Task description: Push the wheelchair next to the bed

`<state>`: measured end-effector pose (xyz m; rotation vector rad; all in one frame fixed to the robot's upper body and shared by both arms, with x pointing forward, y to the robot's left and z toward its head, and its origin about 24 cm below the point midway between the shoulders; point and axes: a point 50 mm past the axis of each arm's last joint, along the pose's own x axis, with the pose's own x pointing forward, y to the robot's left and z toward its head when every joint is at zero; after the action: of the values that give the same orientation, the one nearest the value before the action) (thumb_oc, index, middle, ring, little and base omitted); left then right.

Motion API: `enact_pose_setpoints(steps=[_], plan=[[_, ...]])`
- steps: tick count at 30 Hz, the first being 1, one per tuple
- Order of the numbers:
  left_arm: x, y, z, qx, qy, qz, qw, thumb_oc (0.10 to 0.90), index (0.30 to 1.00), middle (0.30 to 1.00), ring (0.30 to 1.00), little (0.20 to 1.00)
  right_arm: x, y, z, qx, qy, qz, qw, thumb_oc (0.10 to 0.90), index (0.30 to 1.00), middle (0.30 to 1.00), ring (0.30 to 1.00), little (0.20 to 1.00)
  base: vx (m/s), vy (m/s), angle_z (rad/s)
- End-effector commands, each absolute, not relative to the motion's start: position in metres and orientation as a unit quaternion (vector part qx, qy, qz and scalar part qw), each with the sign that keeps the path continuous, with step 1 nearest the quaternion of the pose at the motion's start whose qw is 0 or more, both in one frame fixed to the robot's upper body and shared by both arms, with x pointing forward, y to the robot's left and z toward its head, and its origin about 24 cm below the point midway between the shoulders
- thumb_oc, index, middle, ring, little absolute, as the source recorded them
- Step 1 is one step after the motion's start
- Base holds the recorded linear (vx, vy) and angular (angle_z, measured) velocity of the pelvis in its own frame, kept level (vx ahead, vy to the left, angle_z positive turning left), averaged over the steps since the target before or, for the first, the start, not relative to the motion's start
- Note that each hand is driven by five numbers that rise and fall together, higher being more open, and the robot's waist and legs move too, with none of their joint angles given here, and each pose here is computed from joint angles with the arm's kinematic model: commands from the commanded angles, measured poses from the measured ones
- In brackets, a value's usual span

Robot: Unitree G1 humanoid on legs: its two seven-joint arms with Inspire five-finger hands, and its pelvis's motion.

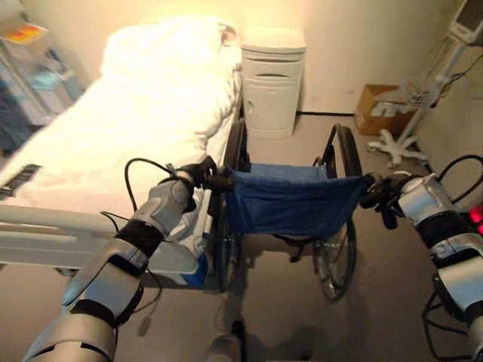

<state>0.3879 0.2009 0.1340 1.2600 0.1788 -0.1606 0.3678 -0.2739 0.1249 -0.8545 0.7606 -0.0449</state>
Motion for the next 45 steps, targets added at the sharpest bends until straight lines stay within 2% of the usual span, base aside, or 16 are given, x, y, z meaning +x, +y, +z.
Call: enact_pose_setpoints(steps=[1,17,22,26,31,35,45], plan=[[0.377,0.226,0.109,0.608,0.145,-0.083,0.777,0.400,0.300,0.300,0.300,0.300,0.366,-0.246,0.090,-0.401,0.368,0.061,0.837,0.400,0.300,0.300,0.300,0.300,0.18,0.143,-0.20],[0.367,0.226,0.088,0.595,0.143,-0.061,0.788,0.400,0.300,0.300,0.300,0.300,0.367,-0.243,0.089,-0.402,0.332,0.052,0.852,0.400,0.300,0.300,0.300,0.300,0.24,0.135,0.00],[0.372,0.225,0.104,0.587,0.101,-0.038,0.802,0.400,0.300,0.300,0.300,0.300,0.371,-0.245,0.106,-0.408,0.319,0.045,0.855,0.400,0.300,0.300,0.300,0.300,0.42,-0.107,0.16],[0.378,0.218,0.113,0.595,0.071,-0.047,0.799,0.400,0.300,0.300,0.300,0.300,0.370,-0.250,0.114,-0.390,0.335,0.035,0.857,0.400,0.300,0.300,0.300,0.300,0.51,-0.196,1.45],[0.372,0.207,0.091,0.595,0.099,-0.097,0.791,0.400,0.300,0.300,0.300,0.300,0.361,-0.263,0.102,-0.378,0.375,0.039,0.846,0.400,0.300,0.300,0.300,0.300,0.45,-0.124,0.55],[0.372,0.195,0.078,0.594,0.107,-0.105,0.791,0.400,0.300,0.300,0.300,0.300,0.357,-0.266,0.091,-0.384,0.378,0.031,0.842,0.400,0.300,0.300,0.300,0.300,0.42,-0.012,0.40],[0.371,0.192,0.073,0.581,0.115,-0.107,0.799,0.400,0.300,0.300,0.300,0.300,0.361,-0.264,0.097,-0.396,0.372,0.027,0.839,0.400,0.300,0.300,0.300,0.300,0.39,0.259,-0.10]])
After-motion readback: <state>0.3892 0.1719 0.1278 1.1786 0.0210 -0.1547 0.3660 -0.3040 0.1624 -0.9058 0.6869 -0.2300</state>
